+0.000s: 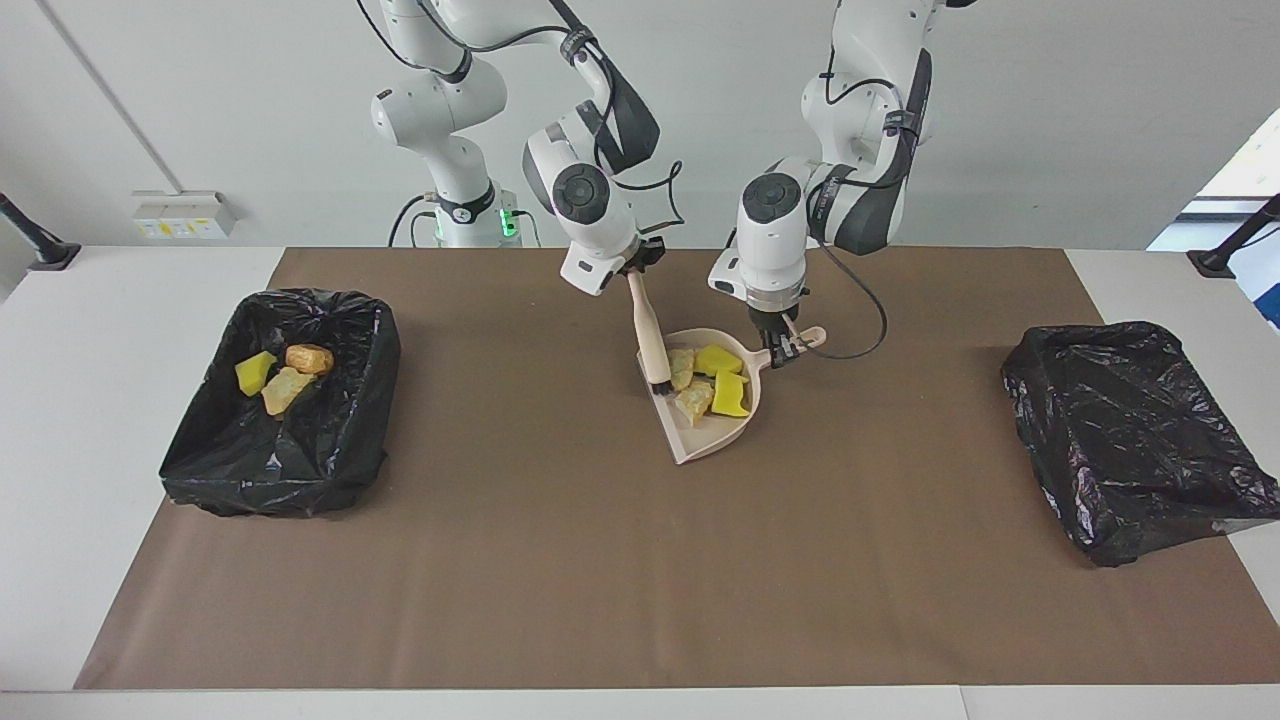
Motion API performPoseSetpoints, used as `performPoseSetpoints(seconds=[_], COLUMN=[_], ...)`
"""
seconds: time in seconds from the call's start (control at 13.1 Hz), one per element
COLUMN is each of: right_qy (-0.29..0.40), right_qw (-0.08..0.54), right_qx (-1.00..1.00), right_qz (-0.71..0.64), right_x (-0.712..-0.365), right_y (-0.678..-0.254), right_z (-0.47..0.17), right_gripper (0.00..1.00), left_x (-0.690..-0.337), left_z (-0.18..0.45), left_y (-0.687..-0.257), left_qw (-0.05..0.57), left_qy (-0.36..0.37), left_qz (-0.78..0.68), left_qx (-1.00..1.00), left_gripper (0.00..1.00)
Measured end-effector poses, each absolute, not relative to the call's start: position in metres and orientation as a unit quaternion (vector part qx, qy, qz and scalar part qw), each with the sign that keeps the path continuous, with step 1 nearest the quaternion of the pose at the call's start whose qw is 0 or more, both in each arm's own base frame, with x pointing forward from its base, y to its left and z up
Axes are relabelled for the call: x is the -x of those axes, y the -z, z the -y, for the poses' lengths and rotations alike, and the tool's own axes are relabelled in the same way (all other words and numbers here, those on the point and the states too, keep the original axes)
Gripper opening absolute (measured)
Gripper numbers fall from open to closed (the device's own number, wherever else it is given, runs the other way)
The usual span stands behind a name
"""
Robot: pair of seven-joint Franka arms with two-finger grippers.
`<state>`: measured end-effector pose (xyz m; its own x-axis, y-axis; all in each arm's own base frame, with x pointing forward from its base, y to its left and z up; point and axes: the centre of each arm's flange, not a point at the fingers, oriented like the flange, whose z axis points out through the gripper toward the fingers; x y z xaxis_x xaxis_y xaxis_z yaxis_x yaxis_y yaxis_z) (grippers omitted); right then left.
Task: Sweep and dump trash in bin
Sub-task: 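Carry the loaded dustpan with the left gripper over the nearer bag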
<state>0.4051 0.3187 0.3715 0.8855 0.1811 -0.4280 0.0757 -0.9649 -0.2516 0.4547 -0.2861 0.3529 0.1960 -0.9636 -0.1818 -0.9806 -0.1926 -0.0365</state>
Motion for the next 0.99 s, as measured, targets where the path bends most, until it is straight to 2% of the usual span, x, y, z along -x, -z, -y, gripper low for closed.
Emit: performPoseSetpoints(seconds=[0.3,0.61,0.76,0.99], right_qy=[-0.22,-0.222,-0.215,-0.209], right_qw=[0.081,0.038,0.033,0.03], right_qx=[0.972,0.974,0.976,0.977], right_qz=[0.023,0.006,-0.013,-0.033], right_x=[-0.402,-0.381,-0.371,-0.359], right_y=[-0.395,-0.449,-0.463,-0.453], right_z=[-0.31,-0.288,-0.288,-0.296], right_gripper=[0.26,0.26,0.26,0.26], left_x=[-0.461,-0.479,-0.5,-0.535], left_z=[0.276,0.247,0.208,0.124], left_y=[-0.353,-0.363,-0.386,-0.442], left_qw=[0.069,0.06,0.052,0.046], left_qy=[-0.063,-0.057,-0.042,-0.028], left_qz=[-0.66,-0.67,-0.677,-0.687], left_qx=[0.745,0.738,0.733,0.725], left_gripper=[0.32,0.32,0.32,0.32])
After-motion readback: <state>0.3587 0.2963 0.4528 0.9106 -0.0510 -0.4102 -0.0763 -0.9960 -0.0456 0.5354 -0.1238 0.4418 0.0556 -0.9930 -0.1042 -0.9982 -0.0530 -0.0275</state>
